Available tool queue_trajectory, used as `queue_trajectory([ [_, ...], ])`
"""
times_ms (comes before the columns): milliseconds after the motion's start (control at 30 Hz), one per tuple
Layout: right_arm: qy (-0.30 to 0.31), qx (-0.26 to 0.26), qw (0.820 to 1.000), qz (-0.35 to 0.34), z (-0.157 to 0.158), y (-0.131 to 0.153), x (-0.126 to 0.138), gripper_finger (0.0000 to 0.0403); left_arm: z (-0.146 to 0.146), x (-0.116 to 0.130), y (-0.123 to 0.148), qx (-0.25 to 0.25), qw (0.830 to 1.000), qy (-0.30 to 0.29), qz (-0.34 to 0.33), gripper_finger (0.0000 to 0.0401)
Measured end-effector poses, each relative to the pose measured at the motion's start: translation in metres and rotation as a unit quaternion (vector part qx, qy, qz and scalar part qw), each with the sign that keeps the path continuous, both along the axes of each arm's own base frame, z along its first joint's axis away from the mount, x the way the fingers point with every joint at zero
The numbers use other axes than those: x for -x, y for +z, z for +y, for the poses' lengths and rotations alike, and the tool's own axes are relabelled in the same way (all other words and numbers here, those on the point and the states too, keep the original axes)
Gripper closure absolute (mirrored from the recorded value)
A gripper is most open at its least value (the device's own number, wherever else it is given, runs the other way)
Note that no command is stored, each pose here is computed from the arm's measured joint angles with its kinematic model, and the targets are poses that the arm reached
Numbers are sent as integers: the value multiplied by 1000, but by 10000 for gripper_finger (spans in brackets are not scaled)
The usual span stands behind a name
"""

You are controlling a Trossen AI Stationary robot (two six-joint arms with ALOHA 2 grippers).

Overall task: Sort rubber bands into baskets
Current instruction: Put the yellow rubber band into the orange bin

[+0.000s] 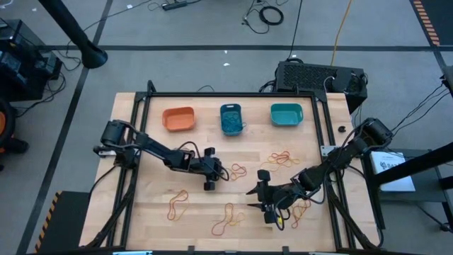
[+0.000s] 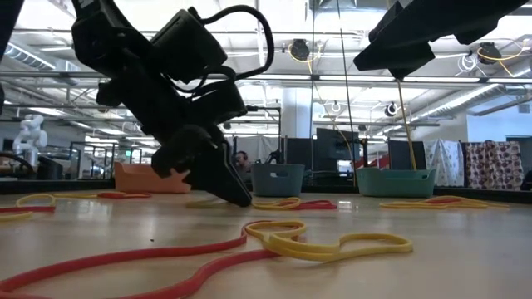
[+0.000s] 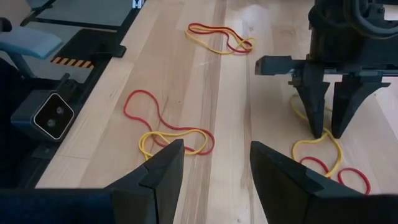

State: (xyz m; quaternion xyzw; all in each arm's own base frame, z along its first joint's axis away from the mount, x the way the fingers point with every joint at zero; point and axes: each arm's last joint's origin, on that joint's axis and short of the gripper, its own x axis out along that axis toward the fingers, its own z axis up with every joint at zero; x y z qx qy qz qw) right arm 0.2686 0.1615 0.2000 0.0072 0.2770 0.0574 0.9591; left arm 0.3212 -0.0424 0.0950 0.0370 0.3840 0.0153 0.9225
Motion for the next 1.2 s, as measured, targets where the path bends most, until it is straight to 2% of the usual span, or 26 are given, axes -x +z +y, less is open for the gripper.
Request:
queue_trajectory([
  [133, 0, 0, 1000, 0, 0, 0, 0, 225, 0, 0, 1, 0, 1000, 0, 0, 312],
  [300, 0, 0, 1000, 0, 0, 0, 0, 225, 0, 1, 4, -3, 1000, -5, 1, 387],
  [533, 0, 0, 1000, 0, 0, 0, 0, 225, 2, 7, 16, -19, 1000, -10, 7, 398],
  [833, 0, 0, 1000, 0, 0, 0, 0, 225, 9, 30, 71, -70, 997, 32, -10, 398],
  [1033, -1, 0, 1000, 0, 0, 0, 0, 225, 16, 58, 115, -109, 991, 74, -39, 399],
  [1200, 0, 0, 1000, 0, 0, 0, 0, 225, 26, 87, 144, -168, 976, 127, -50, 399],
])
